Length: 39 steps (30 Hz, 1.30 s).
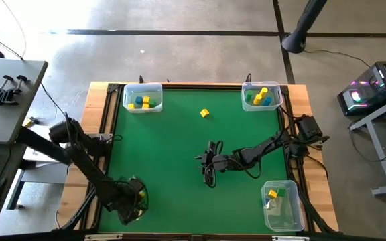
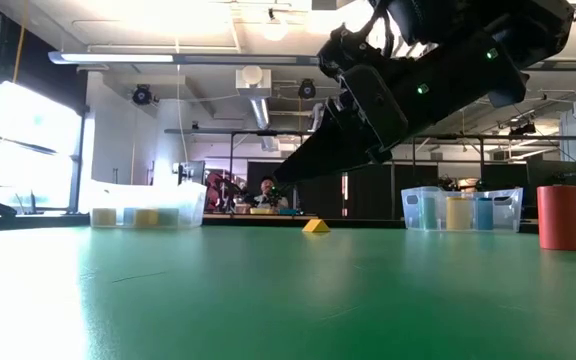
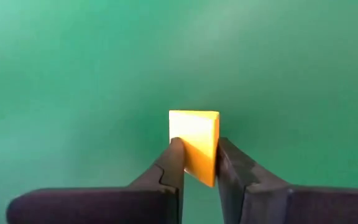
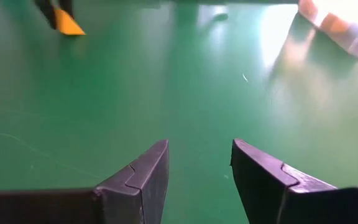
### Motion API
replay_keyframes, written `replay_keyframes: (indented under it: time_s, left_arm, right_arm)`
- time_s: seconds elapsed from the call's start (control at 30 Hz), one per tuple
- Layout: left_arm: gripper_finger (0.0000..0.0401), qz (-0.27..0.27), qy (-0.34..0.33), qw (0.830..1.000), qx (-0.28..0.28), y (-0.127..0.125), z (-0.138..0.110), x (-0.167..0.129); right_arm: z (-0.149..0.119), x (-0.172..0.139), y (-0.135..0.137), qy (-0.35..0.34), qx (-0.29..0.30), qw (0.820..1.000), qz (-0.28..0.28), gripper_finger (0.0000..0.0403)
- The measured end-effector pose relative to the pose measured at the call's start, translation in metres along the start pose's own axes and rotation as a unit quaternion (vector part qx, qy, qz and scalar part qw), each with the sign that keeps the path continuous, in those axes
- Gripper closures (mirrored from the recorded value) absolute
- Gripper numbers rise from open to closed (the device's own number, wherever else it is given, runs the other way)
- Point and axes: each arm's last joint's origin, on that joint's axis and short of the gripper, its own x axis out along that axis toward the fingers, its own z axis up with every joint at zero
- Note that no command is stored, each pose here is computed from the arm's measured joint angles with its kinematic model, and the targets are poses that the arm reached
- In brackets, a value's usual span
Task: Sort blocks by size
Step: Put the yellow triangle block into the bottom transparent bin
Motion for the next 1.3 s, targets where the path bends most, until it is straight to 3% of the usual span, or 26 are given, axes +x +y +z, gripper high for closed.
replay_keyframes:
  time_s: [0.1,0.2,0.33,0.4,0.53,0.63,0.73,0.97,1.13,1.3]
  left_arm:
    - [0.0364,-0.025,-0.092,0.995,0.039,-0.002,0.009,-0.001]
    - [0.0366,-0.074,-0.204,0.972,0.092,-0.009,0.017,-0.005]
    - [0.0375,-0.114,-0.284,0.947,0.097,-0.003,0.027,0.004]
    - [0.0381,-0.150,-0.314,0.934,0.086,0.000,0.033,0.012]
    - [0.0389,-0.241,-0.354,0.900,0.081,0.011,0.047,0.031]
    - [0.0390,-0.302,-0.401,0.861,0.081,0.022,0.061,0.034]
    - [0.0391,-0.335,-0.444,0.825,0.101,0.034,0.074,0.031]
    - [0.0391,-0.404,-0.501,0.746,0.171,0.040,0.103,0.016]
    - [0.0391,-0.408,-0.517,0.728,0.189,0.035,0.116,0.012]
    - [0.0390,-0.413,-0.526,0.719,0.188,0.030,0.123,0.007]
  right_arm:
    - [0.003,-0.003,0.009,-0.020,-0.055,0.998,0.015,0.0237]
    - [0.006,-0.010,0.026,-0.053,-0.151,0.986,0.040,0.0237]
    - [0.010,-0.018,0.042,-0.093,-0.282,0.954,0.049,0.0237]
    - [0.011,-0.019,0.045,-0.102,-0.315,0.942,0.045,0.0237]
    - [0.023,-0.017,0.043,-0.122,-0.312,0.942,0.029,0.0237]
    - [0.033,-0.013,0.038,-0.131,-0.261,0.956,0.027,0.0237]
    - [0.039,-0.009,0.033,-0.140,-0.235,0.960,0.060,0.0232]
    - [0.052,-0.006,0.029,-0.161,-0.284,0.943,0.060,0.0167]
    - [0.067,-0.008,0.033,-0.179,-0.342,0.922,0.021,0.0119]
    - [0.076,-0.014,0.045,-0.171,-0.403,0.897,-0.055,0.0112]
